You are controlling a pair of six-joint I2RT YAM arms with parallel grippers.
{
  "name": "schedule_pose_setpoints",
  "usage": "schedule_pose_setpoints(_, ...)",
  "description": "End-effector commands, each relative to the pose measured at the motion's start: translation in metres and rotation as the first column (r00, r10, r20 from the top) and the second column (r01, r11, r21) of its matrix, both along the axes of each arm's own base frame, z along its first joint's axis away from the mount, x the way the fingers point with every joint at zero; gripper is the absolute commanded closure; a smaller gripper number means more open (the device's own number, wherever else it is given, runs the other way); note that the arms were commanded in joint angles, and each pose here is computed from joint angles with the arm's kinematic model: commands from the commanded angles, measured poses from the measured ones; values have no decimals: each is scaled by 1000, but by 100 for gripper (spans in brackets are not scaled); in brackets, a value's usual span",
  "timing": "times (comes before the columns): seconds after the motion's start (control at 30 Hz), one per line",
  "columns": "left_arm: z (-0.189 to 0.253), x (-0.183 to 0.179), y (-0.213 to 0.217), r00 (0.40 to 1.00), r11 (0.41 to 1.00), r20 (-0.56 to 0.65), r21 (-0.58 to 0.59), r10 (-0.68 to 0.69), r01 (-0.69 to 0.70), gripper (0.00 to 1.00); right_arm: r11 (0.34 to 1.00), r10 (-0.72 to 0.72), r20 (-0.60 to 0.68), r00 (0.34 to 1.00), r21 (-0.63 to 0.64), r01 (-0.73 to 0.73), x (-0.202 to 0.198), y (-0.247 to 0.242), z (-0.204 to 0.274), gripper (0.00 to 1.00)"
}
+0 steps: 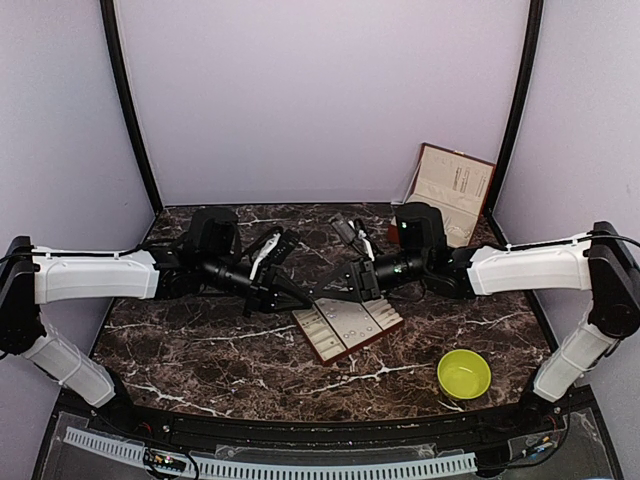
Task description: Organize the mixed jewelry
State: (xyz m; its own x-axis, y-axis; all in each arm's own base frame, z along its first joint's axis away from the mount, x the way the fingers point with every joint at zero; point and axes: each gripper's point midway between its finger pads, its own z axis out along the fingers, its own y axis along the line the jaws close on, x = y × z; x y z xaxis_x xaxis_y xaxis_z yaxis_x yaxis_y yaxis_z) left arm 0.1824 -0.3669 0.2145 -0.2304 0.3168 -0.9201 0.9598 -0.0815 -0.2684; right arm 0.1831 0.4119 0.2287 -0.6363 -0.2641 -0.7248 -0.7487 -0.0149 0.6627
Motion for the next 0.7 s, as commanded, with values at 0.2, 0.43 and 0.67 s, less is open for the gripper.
schedule_pose_setpoints(0.2, -3, -3, 1, 1000, 1000, -1, -3, -12, 12, 100, 998, 22, 30, 999, 50, -24, -2, 6, 15, 83)
schedule_pose_setpoints(0.43, -6, -2, 1, 1000, 1000, -3, 3, -10, 10, 100, 999, 20, 30, 999, 48, -21, -2, 5, 14, 87)
schedule_pose_setpoints(0.67, -7, -2, 1, 1000, 1000, 0, 7, -8, 8, 100, 999, 16, 33, 999, 45, -18, -3, 4, 15, 73)
